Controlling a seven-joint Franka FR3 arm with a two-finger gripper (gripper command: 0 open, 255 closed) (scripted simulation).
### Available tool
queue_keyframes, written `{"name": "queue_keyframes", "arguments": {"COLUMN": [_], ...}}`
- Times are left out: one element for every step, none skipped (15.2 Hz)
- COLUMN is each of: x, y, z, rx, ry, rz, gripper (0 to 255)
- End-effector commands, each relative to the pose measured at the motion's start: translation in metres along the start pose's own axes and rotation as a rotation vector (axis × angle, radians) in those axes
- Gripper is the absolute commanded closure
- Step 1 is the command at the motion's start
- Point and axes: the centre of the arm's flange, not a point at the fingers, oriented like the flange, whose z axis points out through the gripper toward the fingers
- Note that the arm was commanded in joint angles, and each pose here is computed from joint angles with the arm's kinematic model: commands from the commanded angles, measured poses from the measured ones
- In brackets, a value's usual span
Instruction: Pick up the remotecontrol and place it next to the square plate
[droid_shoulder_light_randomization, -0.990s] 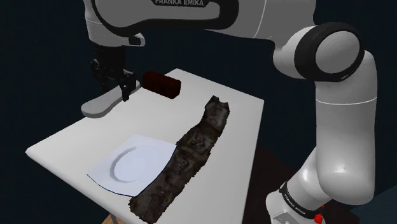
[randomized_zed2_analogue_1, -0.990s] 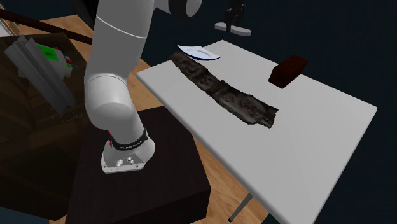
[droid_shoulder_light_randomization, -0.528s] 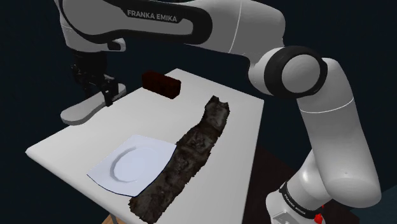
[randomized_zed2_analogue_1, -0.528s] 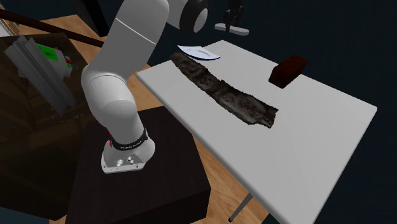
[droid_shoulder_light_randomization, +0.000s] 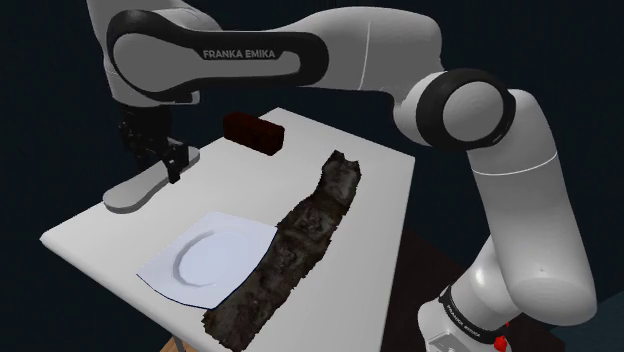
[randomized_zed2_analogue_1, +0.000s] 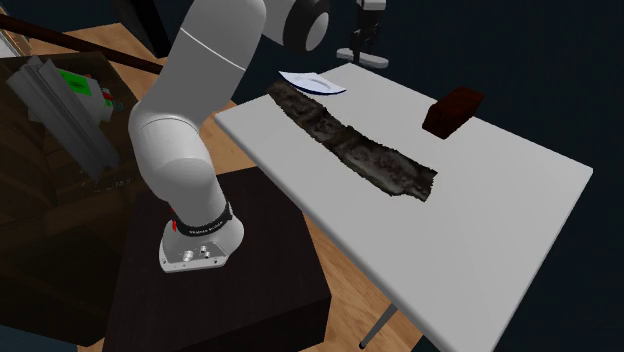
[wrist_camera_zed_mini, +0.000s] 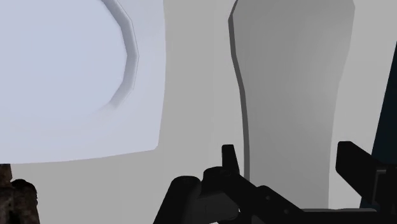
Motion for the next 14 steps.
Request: {"name": "queue_keyframes", "arguments": {"x": [-0.001, -0.001, 0.0, 0.0, 0.0, 0.0, 0.0, 0.0, 0.0, 0.0, 0.0, 0.0, 0.0, 0.0], "y": [0.001, 0.001, 0.001, 0.001, 0.001, 0.001, 0.001, 0.001, 0.001, 0.001, 0.001, 0.001, 0.002, 0.002], "z": [0.01, 0.015, 0.021, 0.026, 0.031, 0.037, 0.042, 0.047, 0.052, 0.058, 0.063, 0.068, 0.074, 0.078], "rx": [0.001, 0.001, 0.001, 0.001, 0.001, 0.001, 0.001, 0.001, 0.001, 0.001, 0.001, 0.001, 0.001, 0.001], "ry": [0.0, 0.0, 0.0, 0.0, 0.0, 0.0, 0.0, 0.0, 0.0, 0.0, 0.0, 0.0, 0.0, 0.0], "rz": [0.0, 0.0, 0.0, 0.0, 0.0, 0.0, 0.0, 0.0, 0.0, 0.0, 0.0, 0.0, 0.0, 0.0], "gripper": [255, 255, 255, 255, 255, 255, 255, 255, 255, 255, 255, 255, 255, 255]}}
